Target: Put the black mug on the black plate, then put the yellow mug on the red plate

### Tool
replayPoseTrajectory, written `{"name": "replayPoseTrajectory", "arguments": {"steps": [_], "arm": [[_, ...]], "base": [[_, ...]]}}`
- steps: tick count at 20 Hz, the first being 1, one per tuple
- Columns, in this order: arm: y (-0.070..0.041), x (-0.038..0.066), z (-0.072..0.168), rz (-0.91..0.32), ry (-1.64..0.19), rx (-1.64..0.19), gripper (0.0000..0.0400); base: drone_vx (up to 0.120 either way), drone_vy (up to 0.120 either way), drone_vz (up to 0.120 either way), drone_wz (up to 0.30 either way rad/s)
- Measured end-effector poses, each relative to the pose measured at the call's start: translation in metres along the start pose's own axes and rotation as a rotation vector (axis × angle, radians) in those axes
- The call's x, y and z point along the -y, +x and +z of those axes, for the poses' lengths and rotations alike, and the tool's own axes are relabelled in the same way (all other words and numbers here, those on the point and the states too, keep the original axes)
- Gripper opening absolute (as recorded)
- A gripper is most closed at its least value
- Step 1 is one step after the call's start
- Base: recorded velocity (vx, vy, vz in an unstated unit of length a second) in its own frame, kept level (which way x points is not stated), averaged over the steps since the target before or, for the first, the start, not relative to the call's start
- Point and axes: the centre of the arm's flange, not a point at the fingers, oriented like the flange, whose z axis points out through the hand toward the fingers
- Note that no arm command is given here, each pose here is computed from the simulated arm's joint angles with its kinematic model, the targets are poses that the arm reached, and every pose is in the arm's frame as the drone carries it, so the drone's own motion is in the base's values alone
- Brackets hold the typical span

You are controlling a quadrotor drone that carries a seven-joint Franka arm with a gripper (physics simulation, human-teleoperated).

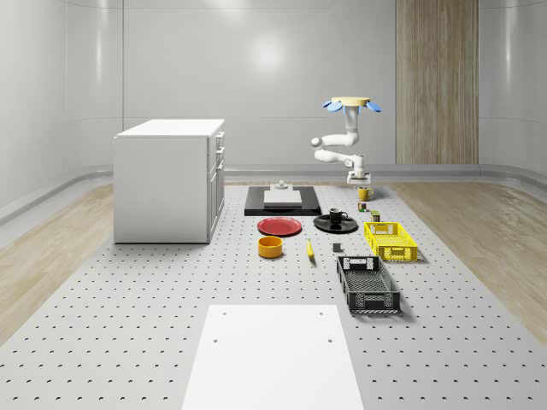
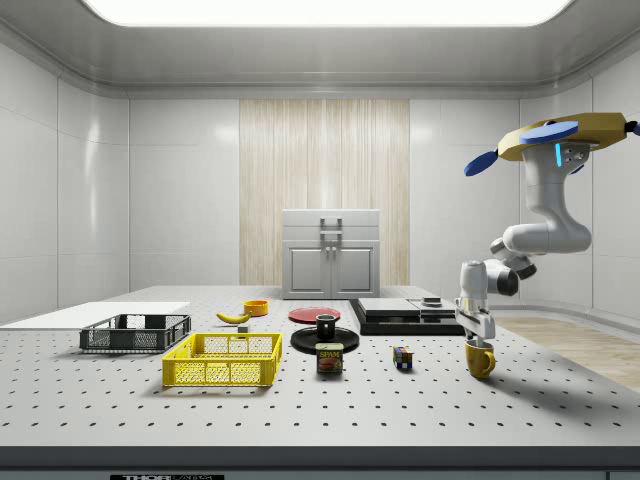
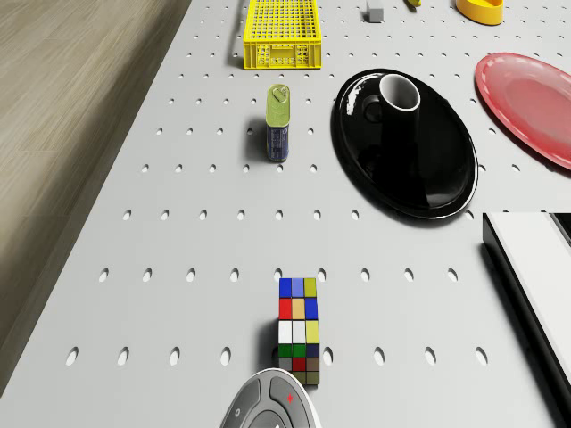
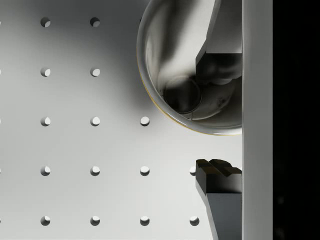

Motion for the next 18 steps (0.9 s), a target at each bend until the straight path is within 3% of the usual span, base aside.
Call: {"name": "replayPoseTrajectory", "arguments": {"steps": [6, 15, 18], "arm": [[0.000, 0.000, 0.000, 0.000, 0.000, 0.000, 0.0127], [0.000, 0.000, -0.003, 0.000, 0.000, 0.000, 0.0112], [0.000, 0.000, -0.012, 0.000, 0.000, 0.000, 0.0111]], "base": [[0.000, 0.000, 0.000, 0.000], [0.000, 0.000, 0.000, 0.000], [0.000, 0.000, 0.093, 0.000]]}}
